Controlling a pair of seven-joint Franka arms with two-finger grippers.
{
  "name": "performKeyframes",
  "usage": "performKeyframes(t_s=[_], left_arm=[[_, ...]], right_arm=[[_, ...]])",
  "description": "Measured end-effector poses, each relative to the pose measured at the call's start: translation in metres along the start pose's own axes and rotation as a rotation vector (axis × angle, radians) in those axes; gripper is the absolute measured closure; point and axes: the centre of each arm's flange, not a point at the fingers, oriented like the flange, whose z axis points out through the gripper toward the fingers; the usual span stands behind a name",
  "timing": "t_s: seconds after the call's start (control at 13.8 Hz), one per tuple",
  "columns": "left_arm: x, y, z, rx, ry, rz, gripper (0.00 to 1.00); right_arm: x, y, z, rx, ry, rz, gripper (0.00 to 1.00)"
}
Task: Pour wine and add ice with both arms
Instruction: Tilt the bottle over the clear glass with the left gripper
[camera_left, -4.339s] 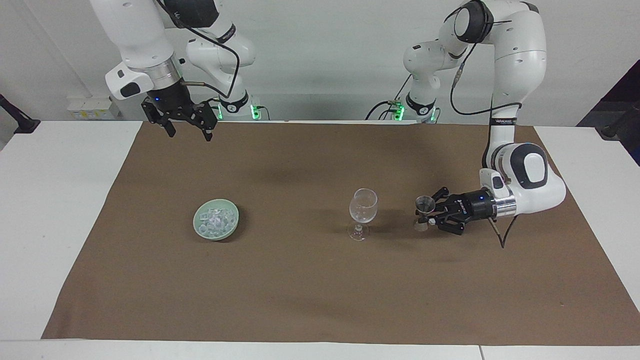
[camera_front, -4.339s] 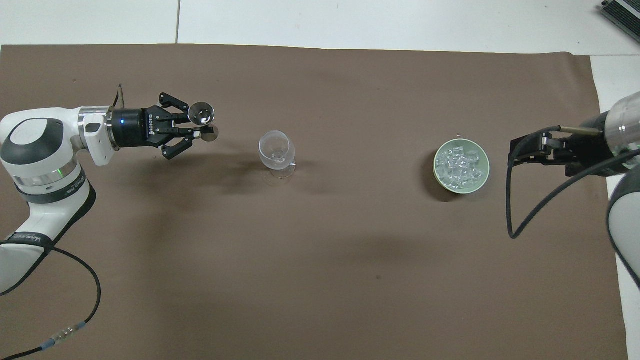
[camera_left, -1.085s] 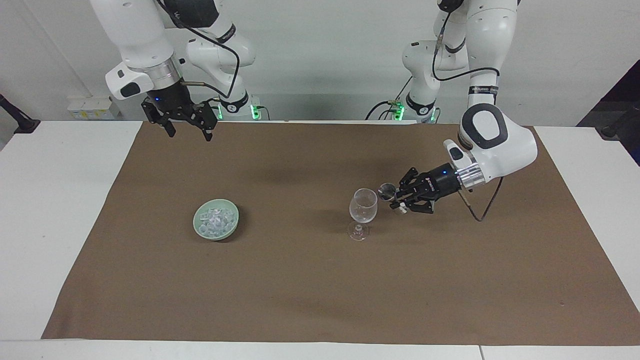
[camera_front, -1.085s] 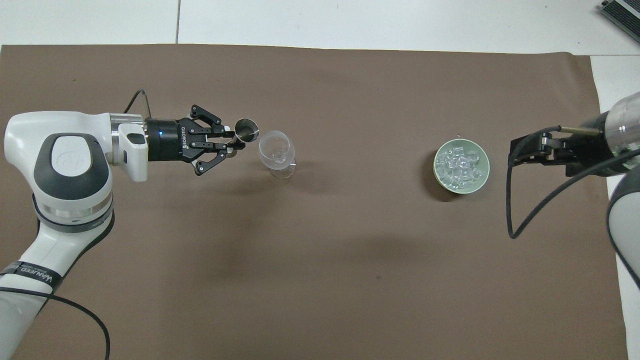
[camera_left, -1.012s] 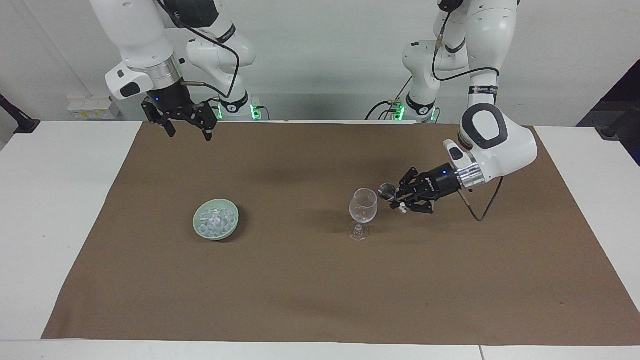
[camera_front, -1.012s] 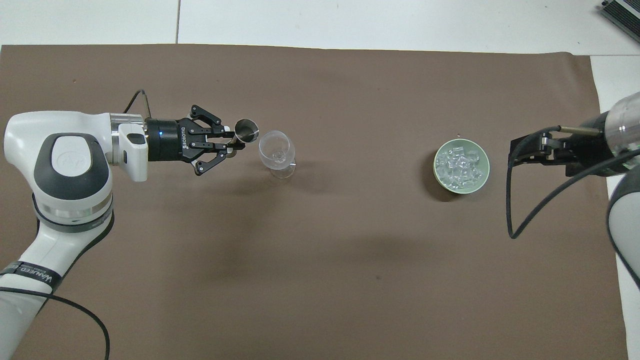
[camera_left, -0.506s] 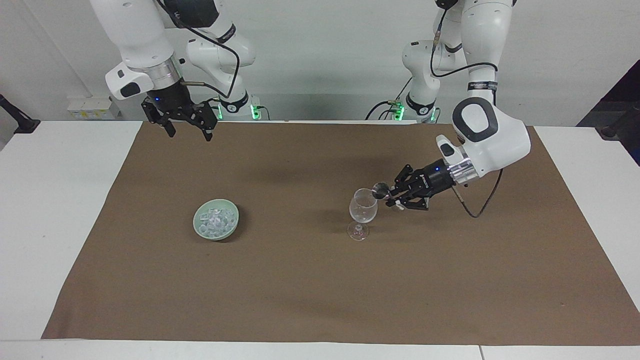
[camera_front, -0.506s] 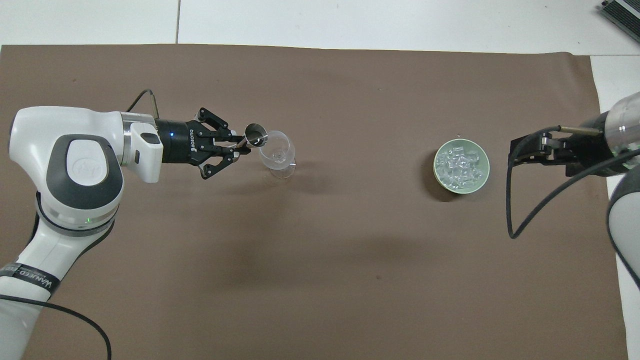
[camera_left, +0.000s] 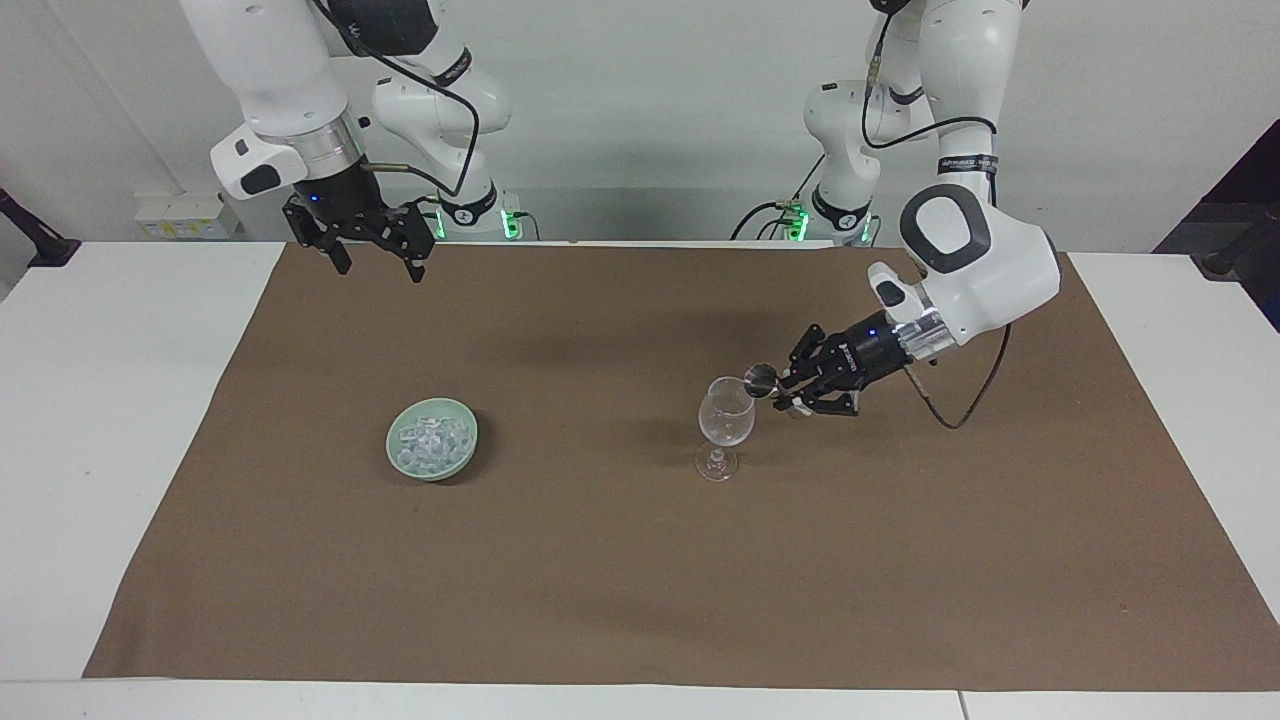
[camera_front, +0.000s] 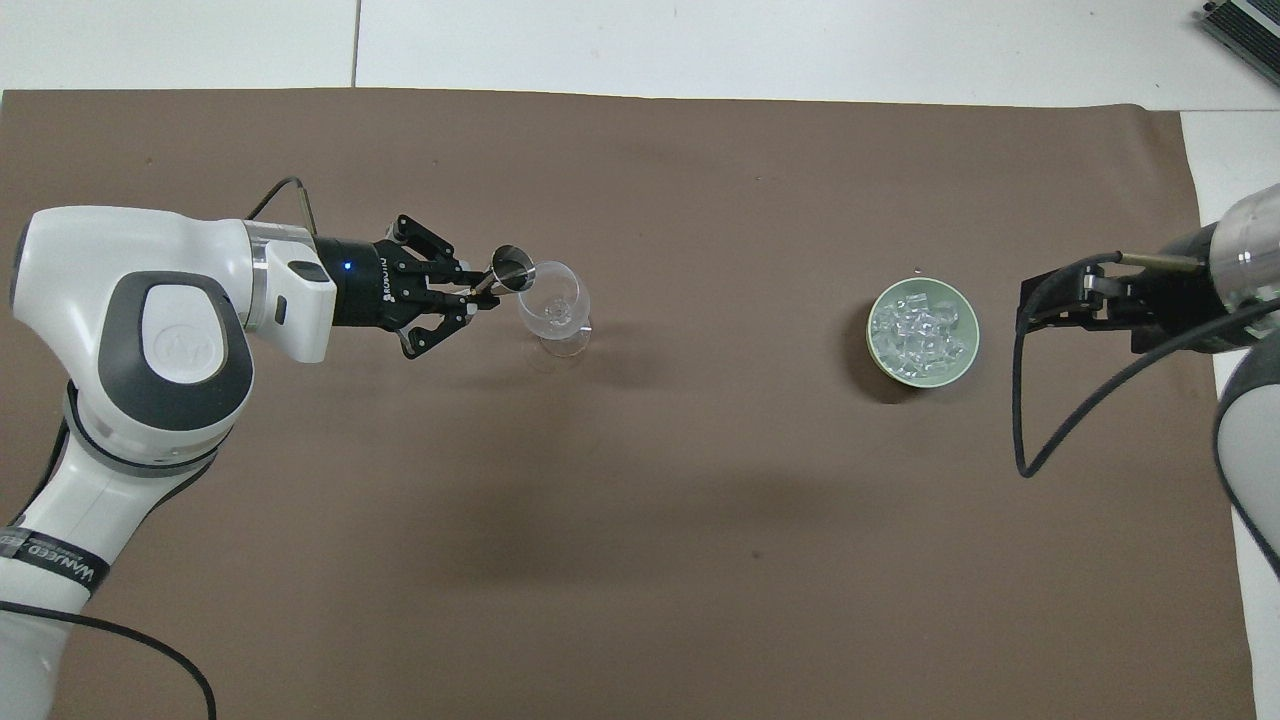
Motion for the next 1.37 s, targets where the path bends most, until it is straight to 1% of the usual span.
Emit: performKeyframes(t_s=[0.14, 0.58, 0.94, 1.23, 1.37], left_arm=[[0.002, 0.001, 0.000, 0.005, -0.012, -0.003, 0.79], [0.006, 0.000, -0.006, 0.025, -0.092, -0.036, 0.79], [0.016, 0.006, -0.002, 0.018, -0.111, -0.032, 0.79], [0.027, 0.004, -0.006, 0.035, -0.190, -0.024, 0.79], [0.036, 0.006, -0.004, 0.038, -0.202, -0.027, 0.79]], right_arm=[[0.000, 0.000, 0.000, 0.000, 0.000, 0.000, 0.00], [0.000, 0.000, 0.000, 0.000, 0.000, 0.000, 0.00], [0.000, 0.000, 0.000, 0.000, 0.000, 0.000, 0.00], [0.000, 0.000, 0.000, 0.000, 0.000, 0.000, 0.00], [0.000, 0.000, 0.000, 0.000, 0.000, 0.000, 0.00]])
